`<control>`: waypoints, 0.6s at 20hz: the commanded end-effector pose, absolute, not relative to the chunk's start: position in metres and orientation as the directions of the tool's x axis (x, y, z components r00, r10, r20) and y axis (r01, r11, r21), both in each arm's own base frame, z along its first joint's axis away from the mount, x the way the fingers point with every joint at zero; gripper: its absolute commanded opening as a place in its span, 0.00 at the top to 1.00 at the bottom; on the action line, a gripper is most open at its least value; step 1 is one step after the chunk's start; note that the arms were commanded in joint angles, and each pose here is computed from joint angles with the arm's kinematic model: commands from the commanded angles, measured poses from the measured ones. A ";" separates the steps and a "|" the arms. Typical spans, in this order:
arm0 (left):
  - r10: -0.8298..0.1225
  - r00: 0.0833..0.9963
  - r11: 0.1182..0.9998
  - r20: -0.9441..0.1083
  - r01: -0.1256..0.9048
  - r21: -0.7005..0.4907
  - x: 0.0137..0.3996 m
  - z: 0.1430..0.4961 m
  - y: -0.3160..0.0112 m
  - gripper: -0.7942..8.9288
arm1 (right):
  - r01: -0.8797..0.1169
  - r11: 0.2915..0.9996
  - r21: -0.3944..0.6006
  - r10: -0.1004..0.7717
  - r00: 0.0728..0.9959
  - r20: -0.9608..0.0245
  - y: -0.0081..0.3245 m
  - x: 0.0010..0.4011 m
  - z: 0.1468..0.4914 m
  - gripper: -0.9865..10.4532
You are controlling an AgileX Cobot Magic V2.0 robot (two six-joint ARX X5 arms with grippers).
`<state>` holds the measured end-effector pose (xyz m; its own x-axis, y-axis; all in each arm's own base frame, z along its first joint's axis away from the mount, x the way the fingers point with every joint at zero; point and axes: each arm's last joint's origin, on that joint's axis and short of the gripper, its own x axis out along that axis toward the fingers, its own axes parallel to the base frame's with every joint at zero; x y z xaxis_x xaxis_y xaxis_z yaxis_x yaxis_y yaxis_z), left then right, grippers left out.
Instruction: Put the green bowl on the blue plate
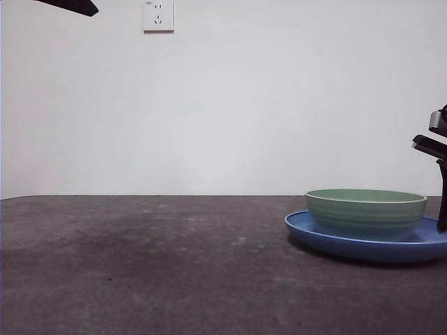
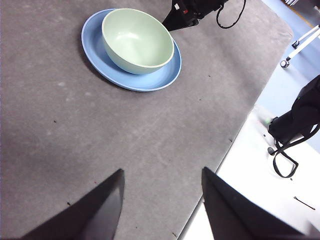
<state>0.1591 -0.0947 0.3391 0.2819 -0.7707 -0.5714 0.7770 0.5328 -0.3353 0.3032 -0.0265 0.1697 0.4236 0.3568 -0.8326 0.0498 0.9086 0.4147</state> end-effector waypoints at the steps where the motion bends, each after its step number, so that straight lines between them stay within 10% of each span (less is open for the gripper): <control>1: -0.777 0.272 0.521 -0.568 0.785 -0.337 0.160 0.340 -0.096 0.66 | 0.030 0.897 0.441 0.386 0.432 -0.815 -0.026 0.308 0.171 0.90; 12: -0.777 0.271 0.521 -0.569 0.784 -0.337 0.160 0.340 -0.096 0.66 | -0.052 0.811 0.583 0.511 0.548 -0.662 -0.018 0.296 0.219 0.90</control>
